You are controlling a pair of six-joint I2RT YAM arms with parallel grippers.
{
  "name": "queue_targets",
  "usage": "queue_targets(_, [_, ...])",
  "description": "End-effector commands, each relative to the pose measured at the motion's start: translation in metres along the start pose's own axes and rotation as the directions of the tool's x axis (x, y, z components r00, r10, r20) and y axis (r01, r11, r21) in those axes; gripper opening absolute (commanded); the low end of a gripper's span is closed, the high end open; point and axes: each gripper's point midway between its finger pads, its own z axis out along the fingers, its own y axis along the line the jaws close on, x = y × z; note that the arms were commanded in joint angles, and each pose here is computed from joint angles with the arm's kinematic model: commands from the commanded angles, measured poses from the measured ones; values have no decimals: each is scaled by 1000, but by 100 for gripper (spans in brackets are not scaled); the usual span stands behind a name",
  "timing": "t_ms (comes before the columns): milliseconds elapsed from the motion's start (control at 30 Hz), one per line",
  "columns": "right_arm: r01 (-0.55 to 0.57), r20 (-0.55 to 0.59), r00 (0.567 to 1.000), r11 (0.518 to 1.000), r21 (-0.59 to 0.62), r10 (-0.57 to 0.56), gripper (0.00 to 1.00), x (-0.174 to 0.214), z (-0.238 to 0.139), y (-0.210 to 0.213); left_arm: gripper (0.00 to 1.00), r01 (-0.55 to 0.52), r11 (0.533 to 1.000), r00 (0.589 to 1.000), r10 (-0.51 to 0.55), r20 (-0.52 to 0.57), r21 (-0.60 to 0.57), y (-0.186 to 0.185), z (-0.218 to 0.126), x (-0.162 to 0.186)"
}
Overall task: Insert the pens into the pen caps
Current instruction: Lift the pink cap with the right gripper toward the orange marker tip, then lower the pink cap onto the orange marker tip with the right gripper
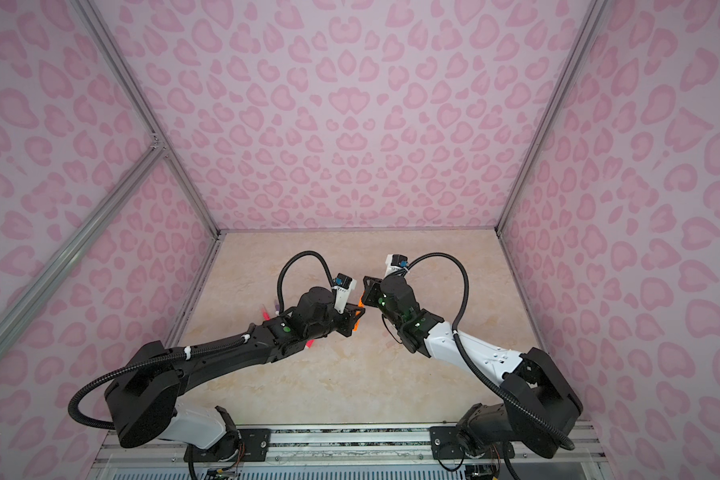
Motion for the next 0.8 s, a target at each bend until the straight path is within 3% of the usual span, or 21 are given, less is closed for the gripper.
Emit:
queue_targets(0, [13, 2, 1000, 1000, -19, -13, 0, 0, 2, 5, 3, 6, 1000, 1000, -6, 14, 15, -4, 1, -6])
queue_targets(767, [27, 17, 999, 999, -33, -27, 0, -1, -2, 10, 3, 11, 1000, 1000, -11, 24, 1, -1, -1, -8])
